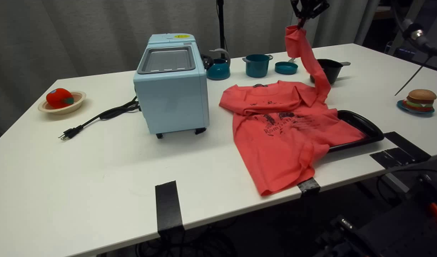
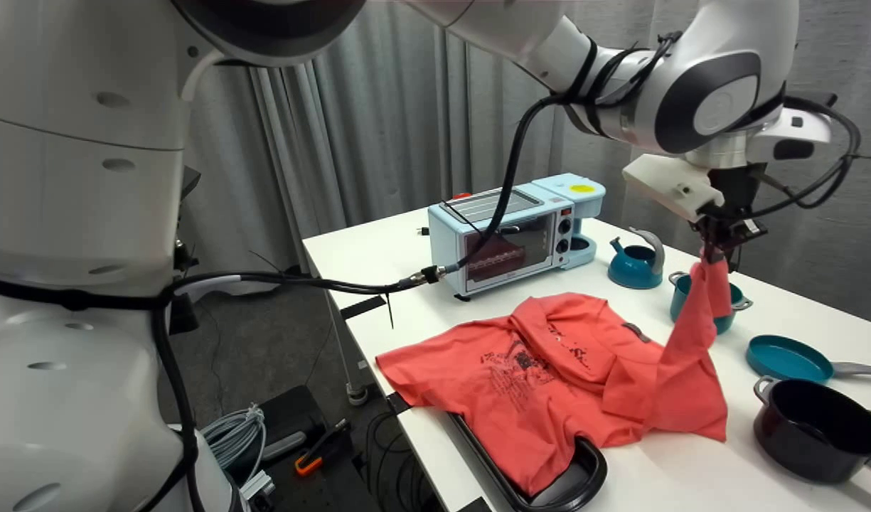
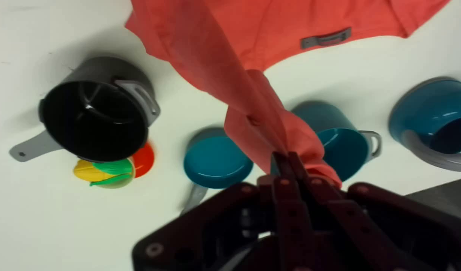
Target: Fold the sleeves of the orange shirt
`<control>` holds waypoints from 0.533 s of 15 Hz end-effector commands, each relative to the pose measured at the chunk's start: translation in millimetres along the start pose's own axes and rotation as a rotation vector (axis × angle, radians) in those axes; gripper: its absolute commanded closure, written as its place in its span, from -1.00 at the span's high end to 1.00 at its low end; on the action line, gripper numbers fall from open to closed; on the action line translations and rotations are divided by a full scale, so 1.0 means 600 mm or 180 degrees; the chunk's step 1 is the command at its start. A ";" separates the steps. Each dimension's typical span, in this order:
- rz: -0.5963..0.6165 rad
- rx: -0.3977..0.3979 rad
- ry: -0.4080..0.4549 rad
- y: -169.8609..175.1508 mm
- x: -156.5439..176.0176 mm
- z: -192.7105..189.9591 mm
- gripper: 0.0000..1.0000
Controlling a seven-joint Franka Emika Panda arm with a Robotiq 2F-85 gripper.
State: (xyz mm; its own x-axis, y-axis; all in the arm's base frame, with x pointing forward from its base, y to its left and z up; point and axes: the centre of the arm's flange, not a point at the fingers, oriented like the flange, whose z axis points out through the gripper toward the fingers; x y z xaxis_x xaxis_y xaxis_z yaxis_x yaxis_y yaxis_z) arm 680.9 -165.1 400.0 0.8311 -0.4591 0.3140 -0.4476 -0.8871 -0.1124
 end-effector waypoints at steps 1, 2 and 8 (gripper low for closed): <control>-0.0172 0.0419 0.0044 -0.060 -0.035 -0.039 -0.99; -0.0237 0.0504 0.0026 -0.080 -0.044 -0.045 -0.99; -0.0694 0.0932 -0.0098 -0.158 -0.098 -0.050 -0.31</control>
State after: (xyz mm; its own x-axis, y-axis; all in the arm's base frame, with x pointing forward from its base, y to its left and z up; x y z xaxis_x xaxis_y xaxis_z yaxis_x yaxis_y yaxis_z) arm 682.1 -64.8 419.5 0.8971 -0.3127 0.3121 -0.2304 -0.9339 -0.2733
